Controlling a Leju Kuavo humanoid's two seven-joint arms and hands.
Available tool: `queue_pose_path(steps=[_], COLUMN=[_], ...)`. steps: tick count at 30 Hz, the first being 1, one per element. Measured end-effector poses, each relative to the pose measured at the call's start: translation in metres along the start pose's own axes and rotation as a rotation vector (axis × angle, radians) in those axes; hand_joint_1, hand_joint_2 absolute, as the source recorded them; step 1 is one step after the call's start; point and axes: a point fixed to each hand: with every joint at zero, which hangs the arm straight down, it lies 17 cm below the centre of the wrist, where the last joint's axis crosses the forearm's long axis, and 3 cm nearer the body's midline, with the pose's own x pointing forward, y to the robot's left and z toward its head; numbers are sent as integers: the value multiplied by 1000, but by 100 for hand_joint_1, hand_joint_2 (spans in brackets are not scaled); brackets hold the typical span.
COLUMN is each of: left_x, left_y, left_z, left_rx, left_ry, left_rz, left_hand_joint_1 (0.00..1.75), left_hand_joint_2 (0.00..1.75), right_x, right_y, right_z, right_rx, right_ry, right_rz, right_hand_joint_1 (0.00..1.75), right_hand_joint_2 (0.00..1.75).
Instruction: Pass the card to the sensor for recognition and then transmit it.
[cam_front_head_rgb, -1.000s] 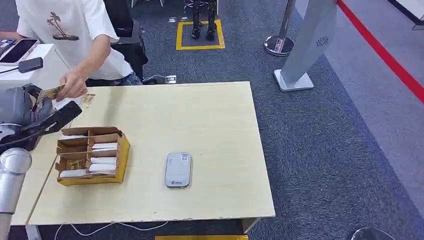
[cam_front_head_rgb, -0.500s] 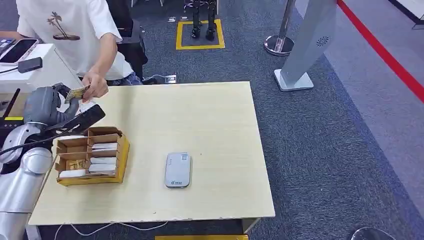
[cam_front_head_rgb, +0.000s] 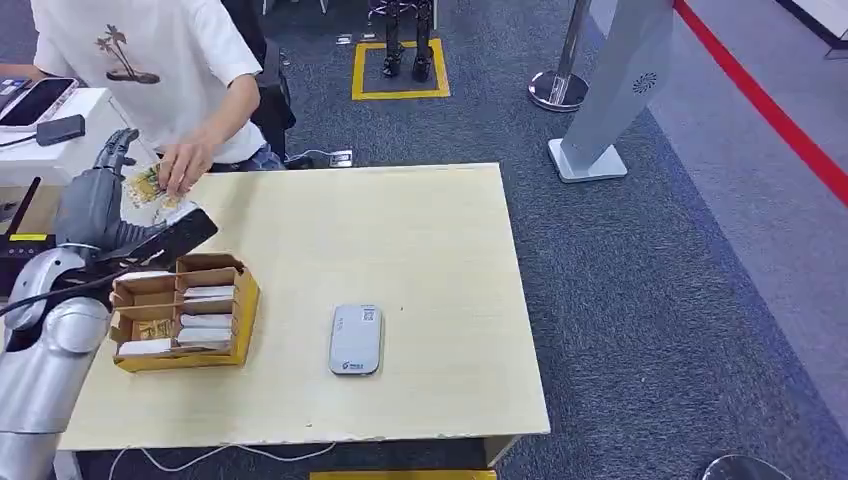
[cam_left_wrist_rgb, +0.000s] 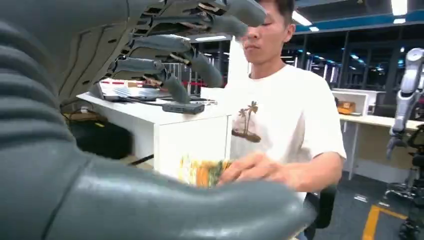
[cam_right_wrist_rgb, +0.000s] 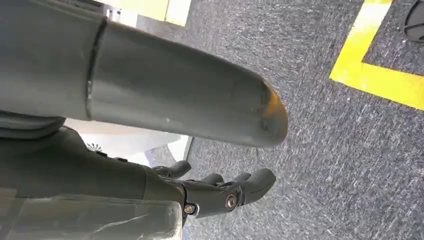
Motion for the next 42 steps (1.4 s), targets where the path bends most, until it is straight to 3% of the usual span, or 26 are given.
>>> queue_pose_path(steps=[15, 27, 35, 42], left_x=[16, 13, -14, -40], left_y=[-31, -56, -92, -110], left_z=[61, 129, 182, 207], left_rx=[-129, -275, -382, -432], left_ry=[-128, -204, -151, -79], left_rz=[12, -58, -148, -230], left_hand_joint_1=[0, 0, 0, 0], left_hand_joint_2=[175, 175, 175, 175], right_x=[-4, -7, -10, -10], right_y=[2, 3, 4, 3], right_z=[-1, -1, -1, -1], right_rx=[2, 7, 8, 7], right_ry=[9, 16, 31, 33], right_rz=[-33, -65, -70, -67], right_hand_joint_1=[0, 0, 0, 0], right_hand_joint_2=[0, 0, 0, 0])
